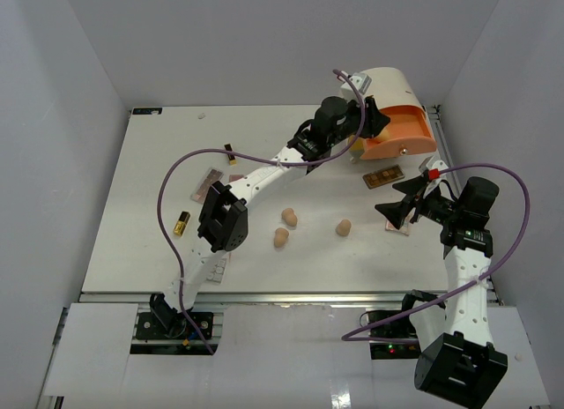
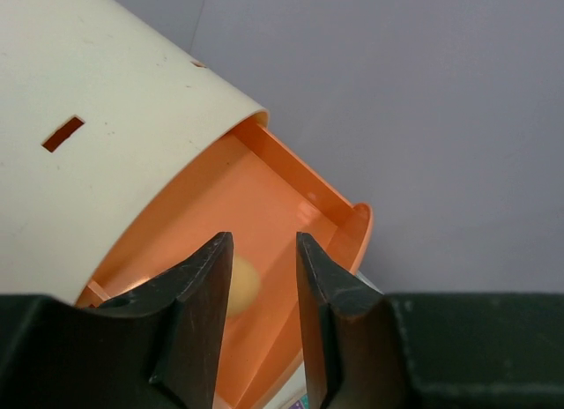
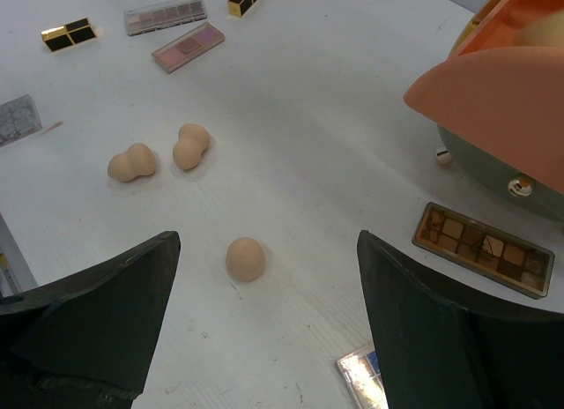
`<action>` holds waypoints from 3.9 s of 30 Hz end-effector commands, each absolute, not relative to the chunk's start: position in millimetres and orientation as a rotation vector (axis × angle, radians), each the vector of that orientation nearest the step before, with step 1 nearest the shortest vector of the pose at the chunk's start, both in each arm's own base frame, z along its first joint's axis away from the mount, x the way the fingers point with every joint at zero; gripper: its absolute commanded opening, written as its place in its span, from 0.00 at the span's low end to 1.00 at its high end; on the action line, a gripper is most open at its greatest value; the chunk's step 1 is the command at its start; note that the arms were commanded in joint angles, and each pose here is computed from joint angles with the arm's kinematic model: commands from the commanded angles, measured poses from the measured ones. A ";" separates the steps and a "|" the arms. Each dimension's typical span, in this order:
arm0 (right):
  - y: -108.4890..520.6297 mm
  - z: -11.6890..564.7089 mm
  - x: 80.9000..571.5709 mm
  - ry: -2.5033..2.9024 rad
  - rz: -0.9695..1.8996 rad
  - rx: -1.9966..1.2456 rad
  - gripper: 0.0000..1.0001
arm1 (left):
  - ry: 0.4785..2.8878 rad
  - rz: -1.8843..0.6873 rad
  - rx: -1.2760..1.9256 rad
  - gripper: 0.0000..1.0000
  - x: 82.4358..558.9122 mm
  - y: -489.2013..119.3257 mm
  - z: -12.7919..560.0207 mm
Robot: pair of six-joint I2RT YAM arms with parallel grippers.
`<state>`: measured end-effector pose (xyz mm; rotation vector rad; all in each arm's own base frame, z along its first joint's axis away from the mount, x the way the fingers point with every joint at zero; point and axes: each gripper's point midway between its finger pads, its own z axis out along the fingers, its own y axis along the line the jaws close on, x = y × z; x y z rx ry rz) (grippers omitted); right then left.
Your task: Organize the makeup
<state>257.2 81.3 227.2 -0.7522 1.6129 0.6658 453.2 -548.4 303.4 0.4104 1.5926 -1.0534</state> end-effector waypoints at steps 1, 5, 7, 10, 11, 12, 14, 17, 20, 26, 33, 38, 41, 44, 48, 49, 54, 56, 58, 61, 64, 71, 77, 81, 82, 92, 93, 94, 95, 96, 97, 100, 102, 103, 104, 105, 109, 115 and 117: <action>80.7 236.3 257.7 1.572 0.642 -0.773 0.88 | 1.486 -1.065 0.383 0.53 447.7 -539.3 358.6; 80.9 235.7 256.7 1.569 0.647 -0.778 0.88 | 1.478 -1.068 0.396 0.58 442.7 -536.7 367.7; 84.2 235.5 253.3 1.552 0.670 -0.798 0.88 | 1.464 -1.073 0.413 0.59 436.0 -532.0 379.9; 93.1 234.8 243.4 1.499 0.732 -0.859 0.89 | 1.435 -1.068 0.456 0.62 420.4 -519.8 402.4; 95.7 234.7 239.9 1.476 0.742 -0.887 0.90 | 1.430 -1.061 0.473 0.64 413.9 -513.3 409.2; 98.3 232.9 235.5 1.466 0.757 -0.906 0.90 | 1.401 -1.061 0.486 0.66 402.7 -501.1 429.9; 101.6 231.3 232.6 1.431 0.740 -0.961 0.91 | 1.412 -1.030 0.526 0.73 392.4 -488.3 425.0; 111.6 221.8 228.8 1.435 0.720 -1.040 0.93 | 1.403 -0.991 0.587 0.88 361.9 -447.1 430.8; 122.1 205.5 237.5 1.540 0.649 -1.115 0.93 | 1.436 -0.954 0.604 0.95 337.3 -392.0 417.9; 154.9 152.2 257.7 1.848 0.431 -1.246 0.94 | 1.598 -0.786 0.526 0.98 318.5 -285.3 361.5; 160.3 116.0 270.9 1.978 0.354 -1.295 0.98 | 1.733 -0.608 0.493 0.98 283.4 -219.2 275.8; 158.7 97.2 276.2 2.055 0.324 -1.316 0.88 | 1.755 -0.553 0.485 0.98 274.0 -203.2 254.4; 157.9 90.6 281.2 2.083 0.305 -1.312 0.85 | 1.731 -0.563 0.479 0.98 270.3 -201.5 259.2; 159.0 83.4 283.3 2.106 0.312 -1.315 0.78 | 1.736 -0.562 0.482 0.98 270.2 -201.6 257.1; 159.3 73.8 283.8 2.138 0.321 -1.323 0.65 | 1.739 -0.564 0.484 0.98 270.0 -202.1 256.7; 160.2 71.9 282.9 2.141 0.331 -1.328 0.61 | 1.739 -0.562 0.481 0.98 270.2 -201.6 256.7; 163.7 69.2 279.9 2.136 0.365 -1.346 0.33 | 1.744 -0.560 0.480 0.98 270.9 -201.7 255.1; 164.7 69.6 279.6 2.131 0.371 -1.349 0.22 | 1.749 -0.560 0.480 0.98 271.2 -201.9 253.8; 166.1 71.3 278.9 2.120 0.381 -1.350 0.14 | 1.753 -0.560 0.482 0.98 271.4 -202.2 252.5; 170.3 80.8 278.6 2.082 0.404 -1.352 0.08 | 1.757 -0.565 0.488 0.98 270.9 -203.3 250.9; 175.5 108.9 282.2 2.000 0.444 -1.339 0.08 | 1.757 -0.579 0.498 0.98 269.6 -205.7 250.6; 171.7 231.2 307.6 1.736 0.421 -1.222 0.08 | 1.759 -0.591 0.512 0.98 268.4 -208.1 249.3; 126.5 324.3 344.8 1.627 0.277 -0.937 0.08 | 1.762 -0.598 0.517 0.98 267.5 -209.3 248.7; 88.8 353.4 373.1 1.613 0.127 -0.705 0.08 | 1.761 -0.606 0.521 0.98 266.9 -210.5 249.0; 79.5 356.3 379.8 1.619 0.094 -0.652 0.08 | 1.760 -0.608 0.522 0.98 266.6 -210.8 249.1; 25.2 337.3 420.5 1.712 -0.091 -0.360 0.10 | 1.764 -0.623 0.532 0.98 265.3 -213.1 247.8; 23.0 335.8 423.1 1.716 -0.101 -0.352 0.12 | 1.764 -0.624 0.532 0.98 265.2 -213.3 247.7; 20.9 334.6 425.5 1.718 -0.110 -0.344 0.15 | 1.764 -0.625 0.533 0.98 265.0 -213.4 247.7; 20.1 331.2 428.8 1.725 -0.112 -0.342 0.18 | 1.764 -0.626 0.534 0.98 264.9 -213.6 247.7; 20.3 329.0 430.9 1.729 -0.110 -0.344 0.24 | 1.765 -0.627 0.535 0.98 264.9 -213.9 247.4; 21.2 327.1 432.3 1.732 -0.103 -0.350 0.32 | 1.765 -0.628 0.536 0.98 264.8 -214.1 247.2; 25.3 322.9 434.1 1.737 -0.080 -0.372 0.52 | 1.769 -0.633 0.540 0.98 264.2 -215.0 245.9; 26.2 323.9 433.8 1.734 -0.073 -0.375 0.57 | 1.773 -0.642 0.547 0.98 263.8 -216.7 244.5; 27.0 325.7 433.3 1.729 -0.068 -0.377 0.59 | 1.775 -0.645 0.550 0.98 263.6 -217.4 243.8; 27.8 327.5 432.7 1.724 -0.062 -0.379 0.61 | 1.777 -0.647 0.552 0.98 263.5 -218.0 243.0; 28.0 328.9 431.9 1.721 -0.058 -0.379 0.64 | 1.780 -0.648 0.554 0.98 263.9 -218.6 242.3; 37.8 341.5 420.6 1.686 -0.002 -0.414 0.74 | 1.785 -0.660 0.563 0.98 262.8 -220.5 241.4; 105.0 334.9 350.9 1.584 0.343 -0.788 0.97 | 1.789 -0.688 0.586 0.98 259.6 -225.0 239.5; 126.6 317.1 314.8 1.555 0.501 -0.903 0.93 | 1.803 -0.716 0.602 0.98 257.6 -229.6 236.0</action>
